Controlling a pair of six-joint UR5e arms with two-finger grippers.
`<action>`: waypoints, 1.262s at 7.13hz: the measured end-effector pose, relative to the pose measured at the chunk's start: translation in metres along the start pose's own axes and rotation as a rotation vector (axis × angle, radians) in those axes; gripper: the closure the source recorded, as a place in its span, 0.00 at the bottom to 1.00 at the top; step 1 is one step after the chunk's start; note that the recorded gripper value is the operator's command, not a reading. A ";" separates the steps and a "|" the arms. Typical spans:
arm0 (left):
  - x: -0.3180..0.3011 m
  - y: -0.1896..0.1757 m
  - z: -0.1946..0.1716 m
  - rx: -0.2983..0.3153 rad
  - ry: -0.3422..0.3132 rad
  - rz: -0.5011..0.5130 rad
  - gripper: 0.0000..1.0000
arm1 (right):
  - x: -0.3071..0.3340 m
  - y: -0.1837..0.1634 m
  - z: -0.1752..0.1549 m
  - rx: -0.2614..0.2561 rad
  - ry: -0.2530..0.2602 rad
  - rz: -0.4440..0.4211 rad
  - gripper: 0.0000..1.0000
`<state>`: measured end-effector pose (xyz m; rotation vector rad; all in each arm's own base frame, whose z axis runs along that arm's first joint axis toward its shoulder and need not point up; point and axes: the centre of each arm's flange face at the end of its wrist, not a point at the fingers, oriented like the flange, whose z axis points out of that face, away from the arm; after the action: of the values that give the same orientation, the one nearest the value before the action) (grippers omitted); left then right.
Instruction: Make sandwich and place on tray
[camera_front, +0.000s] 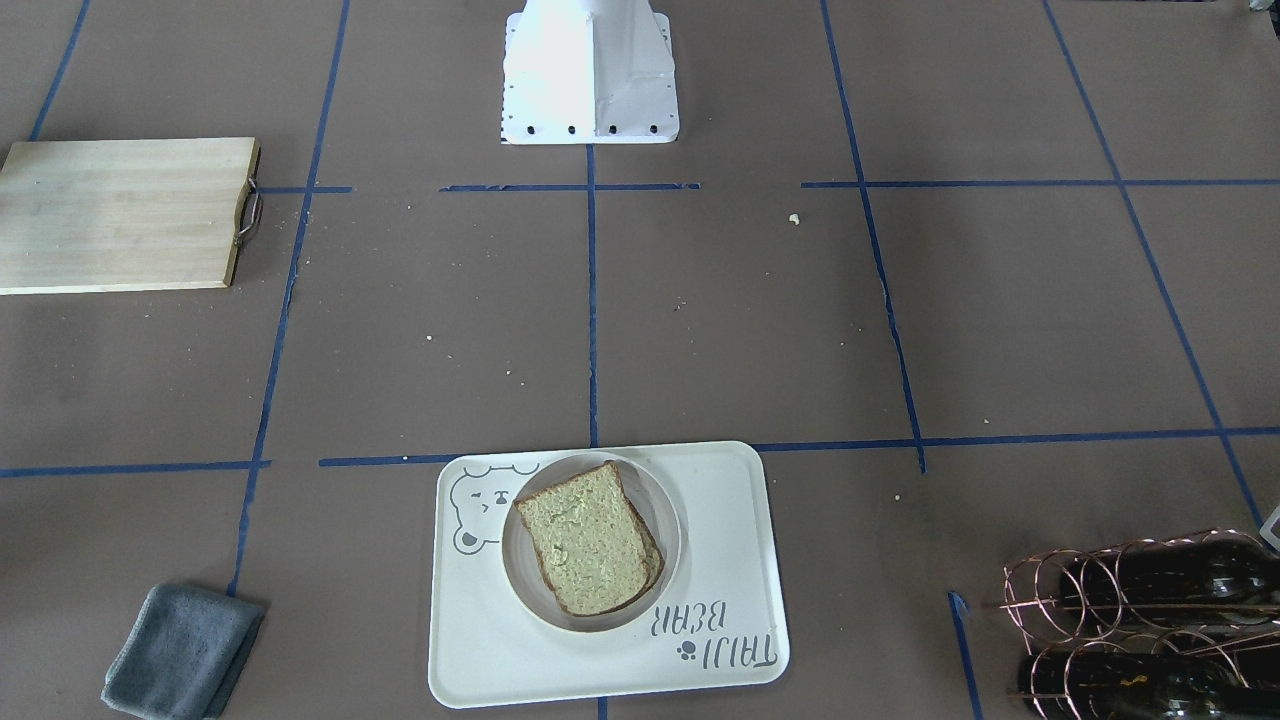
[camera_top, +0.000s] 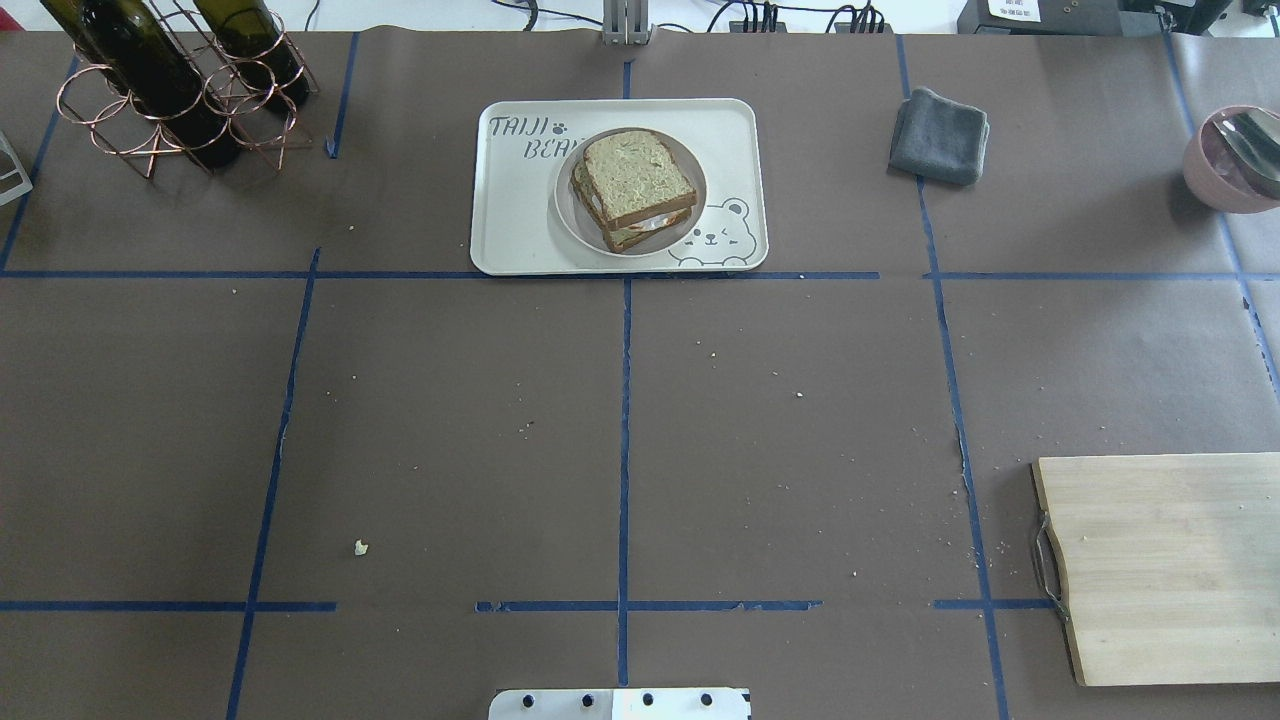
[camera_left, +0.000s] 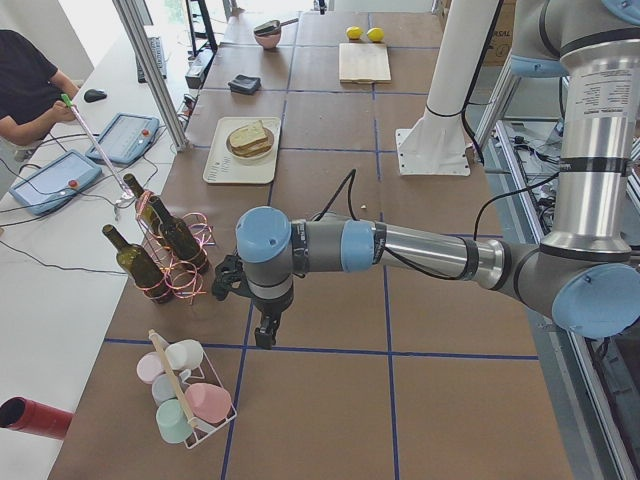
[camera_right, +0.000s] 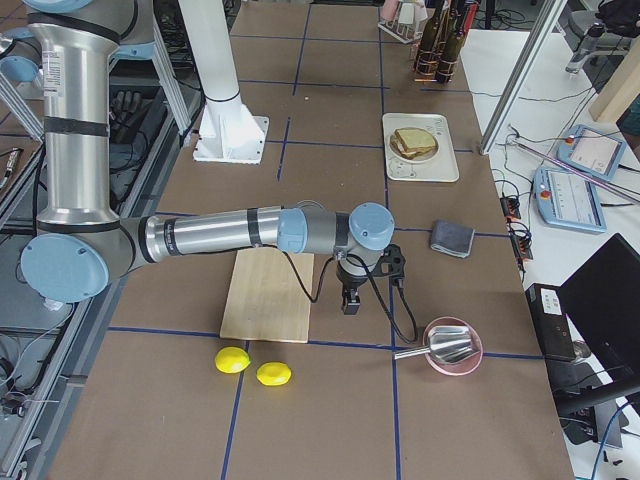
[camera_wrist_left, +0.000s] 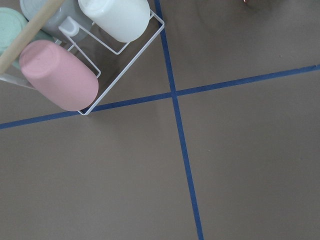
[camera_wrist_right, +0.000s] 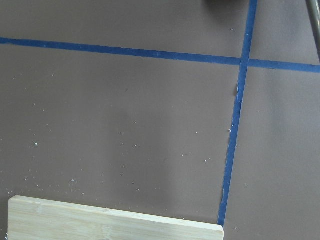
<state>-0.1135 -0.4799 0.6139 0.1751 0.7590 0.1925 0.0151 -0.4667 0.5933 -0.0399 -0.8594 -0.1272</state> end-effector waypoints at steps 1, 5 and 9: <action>0.000 -0.004 0.002 0.013 -0.011 0.024 0.00 | 0.000 -0.001 0.000 0.001 0.001 -0.001 0.00; 0.001 -0.001 0.012 -0.027 -0.031 -0.001 0.00 | 0.005 0.000 0.005 -0.006 0.006 0.005 0.00; 0.006 0.004 0.025 -0.077 -0.013 -0.185 0.00 | 0.006 0.000 0.007 -0.003 0.002 0.005 0.00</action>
<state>-0.0925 -0.4768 0.6287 0.0331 0.7491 0.0446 0.0143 -0.4666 0.6025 -0.0449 -0.8572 -0.1243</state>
